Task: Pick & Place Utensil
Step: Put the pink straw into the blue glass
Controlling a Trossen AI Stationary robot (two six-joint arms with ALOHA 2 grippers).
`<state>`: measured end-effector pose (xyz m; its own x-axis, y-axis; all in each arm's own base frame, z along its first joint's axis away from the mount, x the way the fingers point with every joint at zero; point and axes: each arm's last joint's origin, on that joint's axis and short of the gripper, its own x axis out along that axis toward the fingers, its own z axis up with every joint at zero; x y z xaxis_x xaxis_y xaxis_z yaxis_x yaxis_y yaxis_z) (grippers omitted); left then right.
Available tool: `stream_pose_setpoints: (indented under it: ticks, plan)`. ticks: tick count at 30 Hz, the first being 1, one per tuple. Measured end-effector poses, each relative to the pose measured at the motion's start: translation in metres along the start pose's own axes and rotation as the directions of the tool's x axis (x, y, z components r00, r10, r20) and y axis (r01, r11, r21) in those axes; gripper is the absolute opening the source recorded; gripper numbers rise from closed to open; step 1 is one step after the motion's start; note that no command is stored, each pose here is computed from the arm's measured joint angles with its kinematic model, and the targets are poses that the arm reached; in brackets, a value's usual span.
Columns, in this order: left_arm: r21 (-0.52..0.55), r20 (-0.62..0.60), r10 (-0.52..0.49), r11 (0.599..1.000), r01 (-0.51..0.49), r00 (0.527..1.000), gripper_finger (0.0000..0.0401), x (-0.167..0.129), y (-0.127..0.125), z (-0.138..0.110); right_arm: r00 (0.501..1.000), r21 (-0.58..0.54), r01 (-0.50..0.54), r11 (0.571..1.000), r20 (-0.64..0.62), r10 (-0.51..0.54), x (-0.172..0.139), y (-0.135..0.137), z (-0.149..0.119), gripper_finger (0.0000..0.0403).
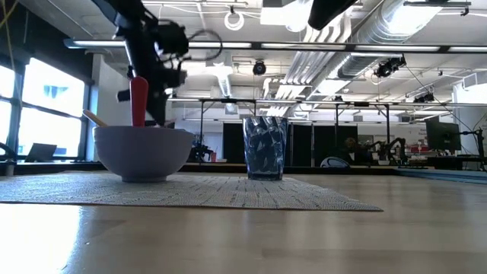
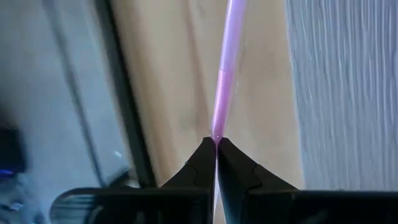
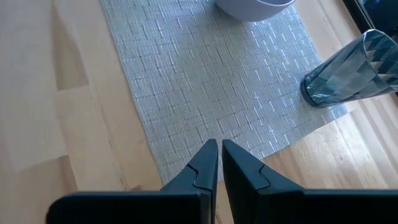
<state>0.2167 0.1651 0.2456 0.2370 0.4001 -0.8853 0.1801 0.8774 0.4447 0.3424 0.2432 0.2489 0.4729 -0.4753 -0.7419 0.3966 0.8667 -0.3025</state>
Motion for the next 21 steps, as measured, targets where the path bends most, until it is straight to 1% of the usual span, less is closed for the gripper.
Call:
stream_pose_setpoints:
  ticks: [2, 4, 6, 7, 10, 12, 14, 17, 19, 21]
  plan:
    - [-0.022, 0.083, 0.052, 0.999, -0.050, 0.995, 0.0002, -0.015, -0.001, 0.007, 1.000, -0.002, -0.002, 1.000, 0.001, 0.002, -0.001, 0.001, -0.001, 0.0016]
    - [-0.056, 0.182, 0.090, 0.995, -0.081, 0.979, 0.0001, -0.029, -0.003, 0.014, 1.000, -0.002, -0.005, 1.000, 0.004, 0.005, -0.002, 0.001, -0.001, 0.0016]
    - [-0.105, 0.315, 0.118, 0.991, -0.089, 0.942, 0.0001, -0.044, -0.004, 0.022, 1.000, 0.002, -0.006, 1.000, 0.009, 0.006, -0.001, 0.002, -0.001, 0.0016]
    - [-0.128, 0.382, 0.115, 0.989, -0.071, 0.917, 0.0001, -0.050, -0.005, 0.026, 1.000, 0.004, -0.006, 1.000, 0.013, 0.005, -0.001, 0.002, 0.000, 0.0016]
    - [-0.183, 0.572, 0.100, 0.983, 0.008, 0.814, 0.0001, -0.066, -0.008, 0.040, 0.999, 0.013, -0.004, 1.000, 0.033, 0.003, -0.001, 0.002, 0.001, 0.0016]
    - [-0.195, 0.661, 0.087, 0.979, 0.059, 0.745, 0.0001, -0.074, -0.011, 0.050, 0.999, 0.019, -0.009, 1.000, 0.037, 0.009, -0.002, 0.003, 0.001, 0.0016]
    - [-0.180, 0.725, 0.083, 0.981, 0.072, 0.683, 0.0001, -0.081, -0.014, 0.059, 0.999, 0.020, -0.015, 1.000, 0.041, 0.014, -0.002, 0.004, 0.002, 0.0016]
    - [-0.160, 0.802, 0.100, 0.986, 0.051, 0.589, 0.0001, -0.092, -0.018, 0.073, 0.999, 0.021, -0.018, 1.000, 0.043, 0.017, -0.002, 0.004, 0.002, 0.0016]
    - [-0.175, 0.847, 0.124, 0.983, 0.050, 0.517, 0.0001, -0.101, -0.020, 0.081, 0.999, 0.021, -0.018, 1.000, 0.043, 0.017, -0.002, 0.004, 0.002, 0.0016]
    - [-0.204, 0.883, 0.150, 0.976, 0.076, 0.444, 0.0001, -0.109, -0.021, 0.087, 0.999, 0.021, -0.018, 1.000, 0.043, 0.017, -0.002, 0.004, 0.002, 0.0016]
